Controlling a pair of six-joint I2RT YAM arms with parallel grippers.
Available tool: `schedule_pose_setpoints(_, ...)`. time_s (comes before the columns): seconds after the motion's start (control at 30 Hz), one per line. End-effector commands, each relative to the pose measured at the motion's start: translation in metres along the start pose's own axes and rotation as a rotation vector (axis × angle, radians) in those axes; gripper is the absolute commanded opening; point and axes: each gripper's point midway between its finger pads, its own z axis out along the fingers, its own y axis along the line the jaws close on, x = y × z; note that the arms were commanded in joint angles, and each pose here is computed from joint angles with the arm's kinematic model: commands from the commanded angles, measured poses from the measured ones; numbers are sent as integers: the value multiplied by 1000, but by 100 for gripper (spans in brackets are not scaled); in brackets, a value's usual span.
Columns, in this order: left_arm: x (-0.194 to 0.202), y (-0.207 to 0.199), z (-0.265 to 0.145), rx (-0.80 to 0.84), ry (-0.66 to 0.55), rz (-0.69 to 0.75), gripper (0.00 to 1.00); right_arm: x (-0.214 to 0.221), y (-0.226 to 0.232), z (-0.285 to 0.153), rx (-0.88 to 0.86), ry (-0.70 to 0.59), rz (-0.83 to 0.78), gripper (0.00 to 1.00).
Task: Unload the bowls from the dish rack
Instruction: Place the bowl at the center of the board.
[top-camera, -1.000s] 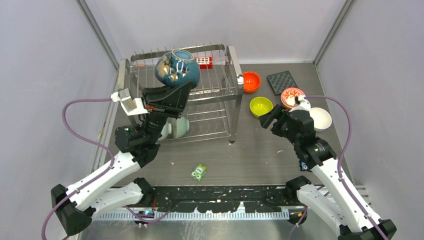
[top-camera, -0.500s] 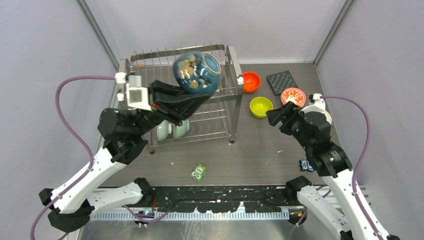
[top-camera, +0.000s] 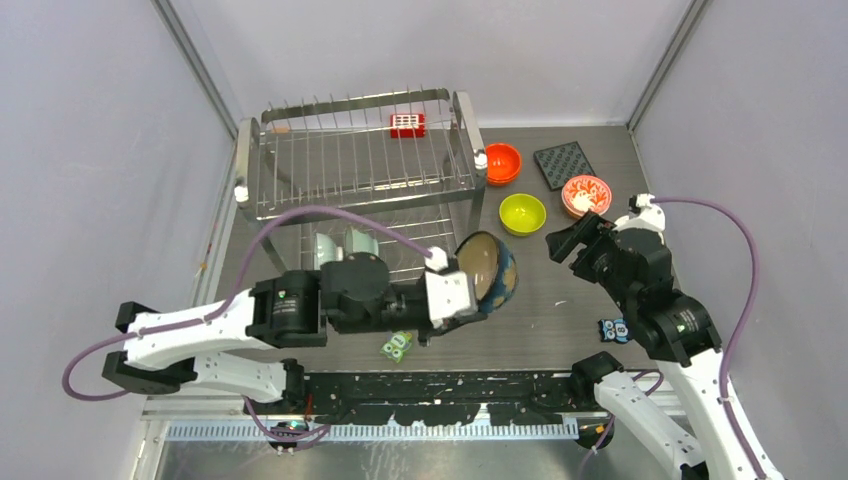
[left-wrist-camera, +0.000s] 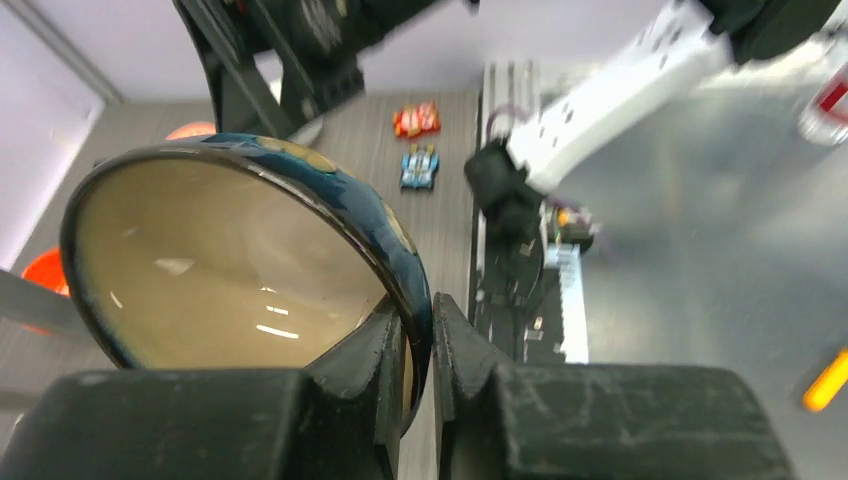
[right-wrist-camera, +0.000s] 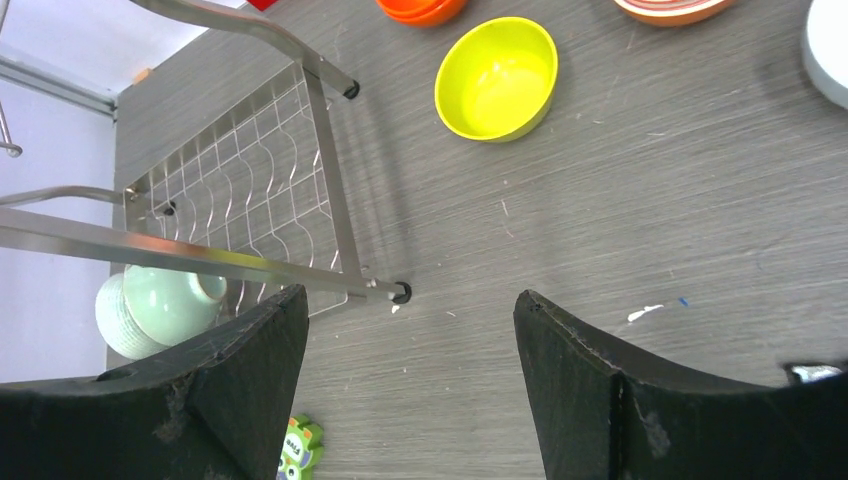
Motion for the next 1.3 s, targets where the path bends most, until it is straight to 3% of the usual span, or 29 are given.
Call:
schedule_pose_setpoints(0.0, -9, 13, -17, -123, 76, 197, 0, -15, -4, -24, 34, -20, -27, 79)
schedule_pose_setpoints(0.2, 56, -6, -14, -148, 350, 355, 0, -13, 5, -44, -9, 47, -62, 79)
schedule_pose_setpoints(0.47, 102, -28, -22, -118, 437, 482, 0, 9, 55, -67, -227, 275, -41, 78)
schedule_pose_setpoints(0.7, 161, -48, -34, -39, 646, 612, 0, 39, 86, -92, -402, 509, -35, 75)
schedule_pose_setpoints(0.83, 185, -59, -36, 11, 684, 618, 0, 67, 81, -93, -412, 630, -78, 73)
schedule_pose_setpoints(1.03, 220, -70, -40, 61, 700, 575, 0, 84, 69, -99, -411, 673, -141, 73)
schedule_pose_setpoints(1.27, 244, -81, -33, 81, 707, 539, 0, 122, 47, -74, -270, 672, -223, 74)
